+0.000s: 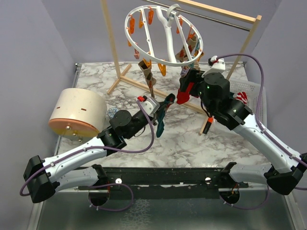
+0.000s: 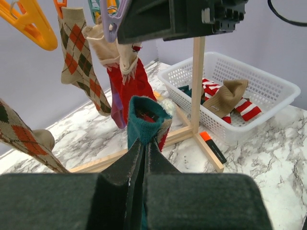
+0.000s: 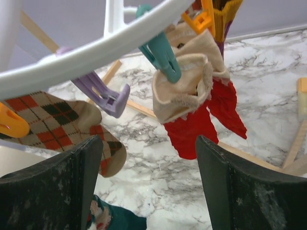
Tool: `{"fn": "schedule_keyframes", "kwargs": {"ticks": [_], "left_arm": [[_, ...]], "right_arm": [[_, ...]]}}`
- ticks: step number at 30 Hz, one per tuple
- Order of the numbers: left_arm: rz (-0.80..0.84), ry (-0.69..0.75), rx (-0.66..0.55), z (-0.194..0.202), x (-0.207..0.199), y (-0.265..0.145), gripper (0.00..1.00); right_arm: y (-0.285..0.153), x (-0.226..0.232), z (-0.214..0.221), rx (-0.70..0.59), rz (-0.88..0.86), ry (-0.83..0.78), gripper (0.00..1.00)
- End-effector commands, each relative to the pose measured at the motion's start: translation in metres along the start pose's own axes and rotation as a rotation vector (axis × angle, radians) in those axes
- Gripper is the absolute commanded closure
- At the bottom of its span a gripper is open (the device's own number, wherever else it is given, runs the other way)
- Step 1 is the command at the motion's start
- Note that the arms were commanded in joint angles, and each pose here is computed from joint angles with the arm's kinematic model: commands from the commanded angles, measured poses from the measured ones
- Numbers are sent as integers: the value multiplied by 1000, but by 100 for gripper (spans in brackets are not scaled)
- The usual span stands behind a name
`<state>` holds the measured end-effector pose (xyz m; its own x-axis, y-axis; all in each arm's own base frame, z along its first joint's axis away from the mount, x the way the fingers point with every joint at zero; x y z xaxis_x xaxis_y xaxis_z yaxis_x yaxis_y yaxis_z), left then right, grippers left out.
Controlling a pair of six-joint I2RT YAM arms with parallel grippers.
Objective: Clip the socks to the hanger
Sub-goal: Open the clamp at the hanger.
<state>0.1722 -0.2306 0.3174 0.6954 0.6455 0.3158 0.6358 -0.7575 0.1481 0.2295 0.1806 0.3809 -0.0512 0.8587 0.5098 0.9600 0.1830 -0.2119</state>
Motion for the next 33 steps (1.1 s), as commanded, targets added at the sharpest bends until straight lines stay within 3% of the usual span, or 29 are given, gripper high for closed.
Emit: {"fn": "schedule_keyframes", "kwargs": {"ticks": [1, 13, 33], "left_arm": [[-5, 2, -32, -7, 1, 3, 100], [-7, 26, -31, -6, 1, 9, 100], [-10, 42, -28, -2, 1, 12, 100]], "right_arm": [[2, 16, -20, -98, -30, 74, 17], [12, 35, -31, -152, -121, 48, 14], [24, 34, -28, -192, -66, 53, 23]]}}
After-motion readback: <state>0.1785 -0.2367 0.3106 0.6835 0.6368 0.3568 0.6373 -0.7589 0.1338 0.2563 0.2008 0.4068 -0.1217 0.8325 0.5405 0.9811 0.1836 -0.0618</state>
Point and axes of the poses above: each gripper's point midway between its finger pads, its own y axis out along the fingers, its own x axis along the line the jaws close on, z = x × y, the point moved 10 cm from there along -y, back along the fingers, and after that the axes turned 13 degrees about y, right-handed, at the moved point
